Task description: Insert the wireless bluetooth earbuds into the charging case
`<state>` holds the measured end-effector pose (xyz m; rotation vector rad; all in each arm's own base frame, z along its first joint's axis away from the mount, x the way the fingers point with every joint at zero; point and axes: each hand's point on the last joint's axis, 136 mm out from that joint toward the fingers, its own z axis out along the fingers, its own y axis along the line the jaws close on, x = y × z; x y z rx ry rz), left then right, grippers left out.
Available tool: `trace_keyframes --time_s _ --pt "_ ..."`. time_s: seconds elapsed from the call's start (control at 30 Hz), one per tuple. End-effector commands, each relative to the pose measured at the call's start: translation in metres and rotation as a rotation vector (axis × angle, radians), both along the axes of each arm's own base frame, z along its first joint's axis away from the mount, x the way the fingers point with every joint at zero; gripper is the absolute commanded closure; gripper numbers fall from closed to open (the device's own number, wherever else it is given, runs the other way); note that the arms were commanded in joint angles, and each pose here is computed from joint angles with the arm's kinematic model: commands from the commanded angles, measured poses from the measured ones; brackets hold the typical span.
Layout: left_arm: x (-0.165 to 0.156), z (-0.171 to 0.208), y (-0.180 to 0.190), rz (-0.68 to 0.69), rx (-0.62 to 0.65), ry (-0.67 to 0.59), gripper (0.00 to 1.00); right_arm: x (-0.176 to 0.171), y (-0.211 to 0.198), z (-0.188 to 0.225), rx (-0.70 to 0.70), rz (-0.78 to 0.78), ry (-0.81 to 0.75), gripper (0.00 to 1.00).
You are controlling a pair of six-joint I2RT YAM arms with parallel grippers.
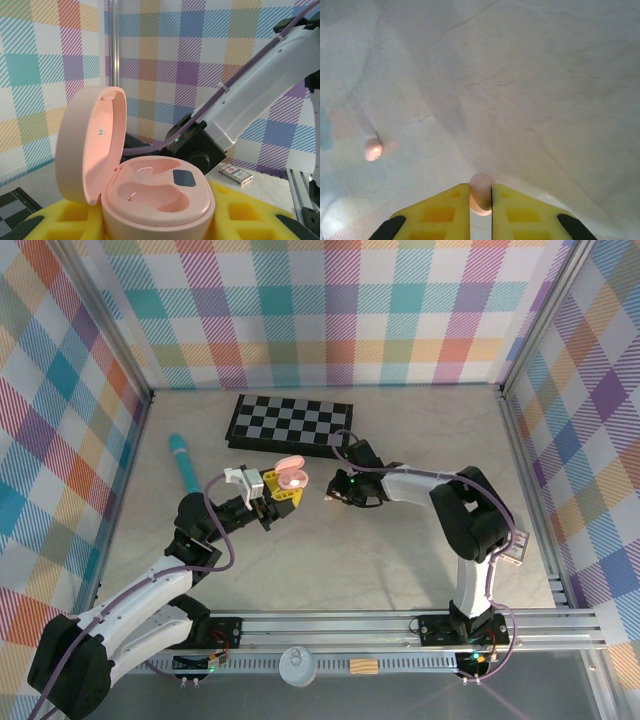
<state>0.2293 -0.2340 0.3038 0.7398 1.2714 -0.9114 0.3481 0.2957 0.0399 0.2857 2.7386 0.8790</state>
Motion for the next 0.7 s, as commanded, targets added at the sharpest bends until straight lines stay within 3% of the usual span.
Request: trace_keyframes --time_s 0.0,0.57,0.67 --pt "0.001 0.005 0.003 0.01 -0.001 -0.037 0.67 -0.006 -0.017 0.009 -0.041 0.013 -0.029 0.85" --pt "0.007 0.0 -0.008 -0.039 0.002 -0.012 0.67 -0.028 -0.033 -0.014 -0.101 0.078 0.063 0.83" --pt "0.008 0.0 -0.009 -0.044 0.001 -0.008 0.67 -0.027 -0.03 -0.017 -0.088 0.09 0.076 0.79"
